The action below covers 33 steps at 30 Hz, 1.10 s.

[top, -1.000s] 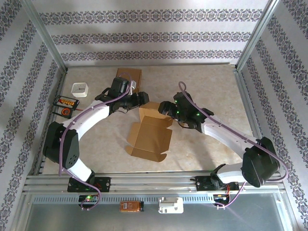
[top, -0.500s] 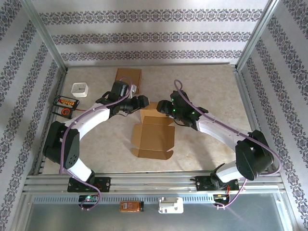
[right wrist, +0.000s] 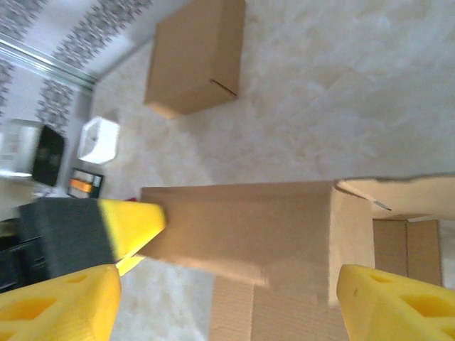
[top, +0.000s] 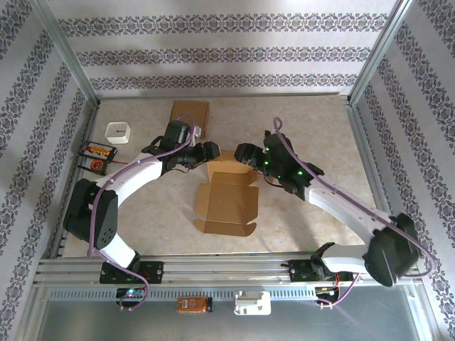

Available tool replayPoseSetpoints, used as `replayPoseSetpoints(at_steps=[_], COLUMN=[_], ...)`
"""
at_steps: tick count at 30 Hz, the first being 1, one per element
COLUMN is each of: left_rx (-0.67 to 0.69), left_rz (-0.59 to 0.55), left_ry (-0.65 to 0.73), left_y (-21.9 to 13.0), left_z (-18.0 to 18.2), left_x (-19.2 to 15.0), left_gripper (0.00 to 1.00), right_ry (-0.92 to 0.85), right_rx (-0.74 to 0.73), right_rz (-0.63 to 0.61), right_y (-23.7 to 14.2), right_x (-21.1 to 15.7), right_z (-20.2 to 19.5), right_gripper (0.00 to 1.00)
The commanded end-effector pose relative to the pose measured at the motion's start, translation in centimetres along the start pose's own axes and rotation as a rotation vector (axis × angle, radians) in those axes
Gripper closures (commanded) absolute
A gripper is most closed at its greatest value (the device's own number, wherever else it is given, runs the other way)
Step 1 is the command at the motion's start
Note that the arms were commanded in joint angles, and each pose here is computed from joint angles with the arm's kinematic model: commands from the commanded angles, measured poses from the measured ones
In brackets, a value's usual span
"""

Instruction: Fold the paper box

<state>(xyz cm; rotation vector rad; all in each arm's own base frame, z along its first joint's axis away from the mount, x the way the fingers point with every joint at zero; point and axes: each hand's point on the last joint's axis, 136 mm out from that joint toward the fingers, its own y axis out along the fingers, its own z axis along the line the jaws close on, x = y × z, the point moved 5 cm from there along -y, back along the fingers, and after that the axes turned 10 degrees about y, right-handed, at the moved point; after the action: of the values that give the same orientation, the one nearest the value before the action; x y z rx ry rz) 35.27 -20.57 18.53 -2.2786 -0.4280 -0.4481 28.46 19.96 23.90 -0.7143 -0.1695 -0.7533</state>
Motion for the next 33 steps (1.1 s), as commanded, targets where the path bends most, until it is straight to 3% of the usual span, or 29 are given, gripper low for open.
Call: replayPoseSetpoints(at_steps=[1,6,11,15,21,26,33], left_rx=[0.011,0.008,0.014,0.012,0.004,0.003,0.009], left_rz=[0.003,0.001,0.005,0.007,0.010,0.023,0.026], left_ry=[0.010,0.014,0.018,0.017,0.018,0.024,0.031], left_y=[-0.2,-0.4,-0.3,-0.2,-0.2,-0.1,-0.1], left_z=[0.1,-0.1,0.0,0.0,-0.2,-0.2,-0.1], left_x=[-0.1,0.0,0.1,0.1,0.1,0.2,0.2], left_gripper=[0.33,0.33,0.34,0.36,0.37,0.44,0.45], right_ry=[0.010,0.015,0.001,-0.019,-0.046,-0.110,-0.171], right_rx=[-0.042,-0.053,-0.089,-0.117,-0.212,-0.262,-0.189], right_rz=[-0.022,-0.026,0.027,0.027,-0.067,-0.114,-0.105], right_y=[-1.8,-2.9,-1.0,1.2,4.3,6.7,9.3], right_x=[-0.4,-2.2,-4.8,-5.4,-4.5,-4.0,-4.3], right_z=[-2.1,-4.7,-6.9,-7.7,-8.8,-9.1,-8.1], right_gripper=[0.20,0.28,0.29,0.25,0.16,0.10,0.23])
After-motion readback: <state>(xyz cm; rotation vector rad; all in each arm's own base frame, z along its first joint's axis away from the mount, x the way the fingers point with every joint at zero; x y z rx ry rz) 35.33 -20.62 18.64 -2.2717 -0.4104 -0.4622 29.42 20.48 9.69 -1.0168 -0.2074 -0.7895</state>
